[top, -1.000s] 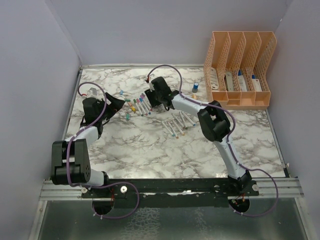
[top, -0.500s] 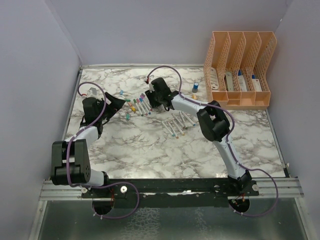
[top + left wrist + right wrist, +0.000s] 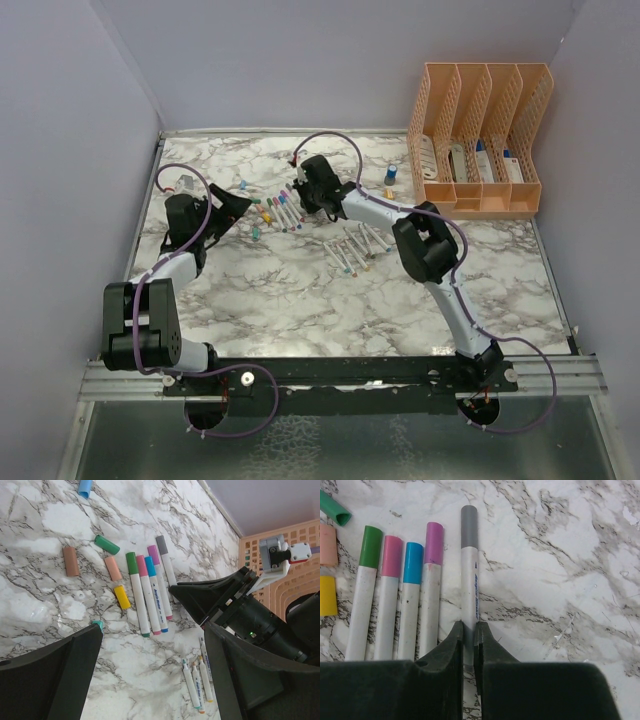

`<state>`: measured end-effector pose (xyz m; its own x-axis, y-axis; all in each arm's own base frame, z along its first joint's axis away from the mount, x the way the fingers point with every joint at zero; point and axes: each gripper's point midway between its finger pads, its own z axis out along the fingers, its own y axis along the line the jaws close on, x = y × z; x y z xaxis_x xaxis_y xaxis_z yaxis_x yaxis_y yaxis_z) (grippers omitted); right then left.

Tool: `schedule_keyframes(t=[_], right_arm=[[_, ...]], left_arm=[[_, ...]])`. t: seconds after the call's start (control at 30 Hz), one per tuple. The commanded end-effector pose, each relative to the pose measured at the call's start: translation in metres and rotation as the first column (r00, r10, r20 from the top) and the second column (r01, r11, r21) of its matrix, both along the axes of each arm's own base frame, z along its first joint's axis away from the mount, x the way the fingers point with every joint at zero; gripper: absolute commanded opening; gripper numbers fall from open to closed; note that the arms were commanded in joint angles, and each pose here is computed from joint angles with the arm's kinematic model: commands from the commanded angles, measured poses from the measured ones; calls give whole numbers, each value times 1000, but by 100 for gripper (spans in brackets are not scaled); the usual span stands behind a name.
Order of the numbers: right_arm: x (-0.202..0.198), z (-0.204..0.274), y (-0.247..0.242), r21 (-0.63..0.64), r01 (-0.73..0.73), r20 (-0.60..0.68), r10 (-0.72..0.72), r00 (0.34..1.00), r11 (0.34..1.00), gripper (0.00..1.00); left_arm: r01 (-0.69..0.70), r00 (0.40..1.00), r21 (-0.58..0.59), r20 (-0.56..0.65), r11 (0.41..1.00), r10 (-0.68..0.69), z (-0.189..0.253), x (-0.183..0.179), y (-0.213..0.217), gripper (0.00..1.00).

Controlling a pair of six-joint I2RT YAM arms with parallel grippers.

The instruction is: Open the pen caps

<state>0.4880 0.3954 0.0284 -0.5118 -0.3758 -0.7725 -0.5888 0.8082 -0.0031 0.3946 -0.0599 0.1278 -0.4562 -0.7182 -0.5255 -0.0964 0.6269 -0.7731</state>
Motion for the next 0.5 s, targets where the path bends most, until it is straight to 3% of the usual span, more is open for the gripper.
schedule_keyframes(t=[0.0,0.27,0.47], right_arm=[[-18,-48,-17,-85,20,-110,-30,993,996,2],[-10,28,-19,30,45,46,-47,998,999,2],[-26,69,-27,86,25,84,-32,996,996,1]], left_arm=[[37,998,-32,47,999,-36,20,5,-13,86],[80,996,-78,48,994,-77,17,15,-40,86],[140,989,-128,67,982,-133,17,31,-72,84]])
